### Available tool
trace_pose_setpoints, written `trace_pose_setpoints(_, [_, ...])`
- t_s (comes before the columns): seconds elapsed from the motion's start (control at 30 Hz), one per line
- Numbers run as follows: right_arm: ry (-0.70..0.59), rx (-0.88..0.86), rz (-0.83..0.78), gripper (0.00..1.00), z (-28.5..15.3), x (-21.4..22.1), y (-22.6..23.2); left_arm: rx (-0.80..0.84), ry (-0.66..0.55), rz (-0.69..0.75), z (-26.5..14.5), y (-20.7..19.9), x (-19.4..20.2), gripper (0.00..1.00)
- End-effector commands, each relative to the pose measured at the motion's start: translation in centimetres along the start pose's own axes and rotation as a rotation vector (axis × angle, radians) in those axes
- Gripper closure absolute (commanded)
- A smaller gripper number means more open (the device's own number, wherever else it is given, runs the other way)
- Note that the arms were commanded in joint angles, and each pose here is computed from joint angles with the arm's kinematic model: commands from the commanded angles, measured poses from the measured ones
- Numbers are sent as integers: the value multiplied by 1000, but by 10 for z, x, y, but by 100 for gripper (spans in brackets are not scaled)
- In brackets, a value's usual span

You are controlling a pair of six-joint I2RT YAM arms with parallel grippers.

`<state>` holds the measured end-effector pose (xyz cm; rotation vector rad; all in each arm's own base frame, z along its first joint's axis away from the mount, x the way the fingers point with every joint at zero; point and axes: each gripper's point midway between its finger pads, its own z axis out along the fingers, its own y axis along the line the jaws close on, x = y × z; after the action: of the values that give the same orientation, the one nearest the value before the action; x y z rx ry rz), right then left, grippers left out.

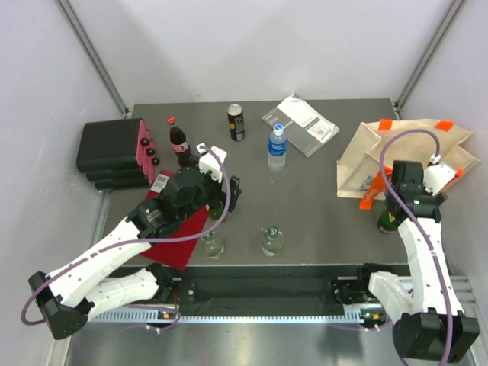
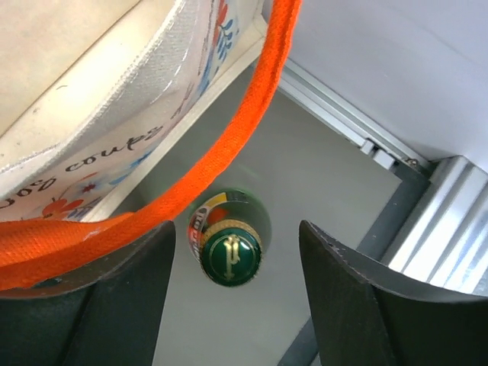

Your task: Place the beverage into the canvas bag

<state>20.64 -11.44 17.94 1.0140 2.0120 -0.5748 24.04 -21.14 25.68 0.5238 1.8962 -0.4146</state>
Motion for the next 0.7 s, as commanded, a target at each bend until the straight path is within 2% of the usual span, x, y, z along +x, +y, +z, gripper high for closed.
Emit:
trace_pose_setpoints(0.0, [-46,-54,19,36,6,-9,10,-16,-51,-5,3,2,-11,2])
trace_pose_setpoints(0.13, [-60,-48,15,48,5,-9,6,-15,-48,-4,4,2,-10,2])
trace_pose_setpoints(0.23, [-81,-73,4,61,1,-11,5,-13,-47,-3,4,1,-9,2])
trace_pose_setpoints(0.27, [-94,-89,9,72,-3,-14,5,-13,-49,-3,4,1,-10,2])
trace_pose_setpoints(0.33, [-88,-132,-11,84,-6,-13,9,-12,-49,-3,5,1,-10,2])
trace_pose_setpoints(0.37, [-87,-146,-15,95,-8,-13,11,-10,-48,-3,5,1,-10,2])
trace_pose_setpoints(0.4, [-76,-174,-26,100,-9,-11,15,-7,-47,-2,5,0,-10,2])
trace_pose_setpoints(0.57, [-73,-276,-67,100,-22,-12,32,-9,-48,-3,4,1,-10,2])
trace_pose_setpoints(0.67, [-70,-428,-76,100,-39,-13,54,-16,-52,-4,4,2,-10,2])
